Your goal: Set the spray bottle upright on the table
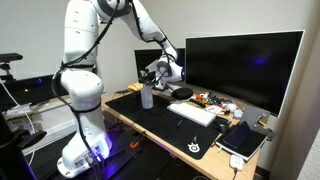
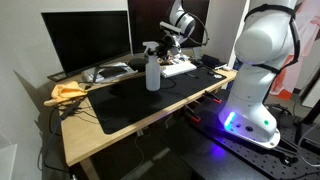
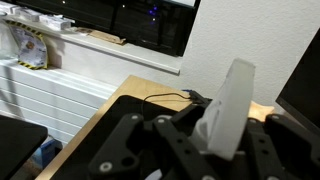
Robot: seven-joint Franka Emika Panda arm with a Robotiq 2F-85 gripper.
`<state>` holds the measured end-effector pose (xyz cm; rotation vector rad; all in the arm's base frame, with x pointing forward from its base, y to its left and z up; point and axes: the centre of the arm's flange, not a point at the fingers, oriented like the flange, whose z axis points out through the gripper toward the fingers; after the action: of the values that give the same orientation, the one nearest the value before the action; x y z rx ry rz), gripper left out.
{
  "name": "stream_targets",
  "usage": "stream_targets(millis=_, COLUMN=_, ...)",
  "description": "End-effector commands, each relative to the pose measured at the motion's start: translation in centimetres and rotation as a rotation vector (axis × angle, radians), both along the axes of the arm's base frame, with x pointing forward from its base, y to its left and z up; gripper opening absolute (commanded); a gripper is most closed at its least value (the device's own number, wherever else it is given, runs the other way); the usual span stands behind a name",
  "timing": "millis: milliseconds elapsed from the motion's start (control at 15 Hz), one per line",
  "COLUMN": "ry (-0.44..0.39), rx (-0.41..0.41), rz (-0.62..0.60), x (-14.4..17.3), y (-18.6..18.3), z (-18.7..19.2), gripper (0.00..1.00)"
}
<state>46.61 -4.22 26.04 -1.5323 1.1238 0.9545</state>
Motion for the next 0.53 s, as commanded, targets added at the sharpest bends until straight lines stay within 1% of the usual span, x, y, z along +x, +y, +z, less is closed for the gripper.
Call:
stream_targets(millis=0, ry=0.021, rx=-0.003, rz=-0.014, x=0.57, y=0.05, z=0.08, gripper=0.10)
stream_targets(millis=67, ry=0.021, rx=-0.002, rz=-0.013, x=0.56, y=0.01, z=0.05, gripper=0.35)
stream_targets(millis=133, ry=0.022, rx=-0.002, rz=-0.013, x=0.52, y=0.00, z=0.02, gripper=0.36)
stream_targets(millis=200, ry=0.020, rx=-0.003, rz=-0.011, x=0.45, y=0.02, z=0.08, gripper=0.41)
stream_targets(millis=267, ry=0.018, rx=-0.004, rz=-0.009, x=0.40, y=0.03, z=0.19, gripper=0.47)
stream_targets(millis=467, ry=0.012, rx=-0.007, rz=-0.006, x=0.39, y=0.07, z=0.47, gripper=0.71)
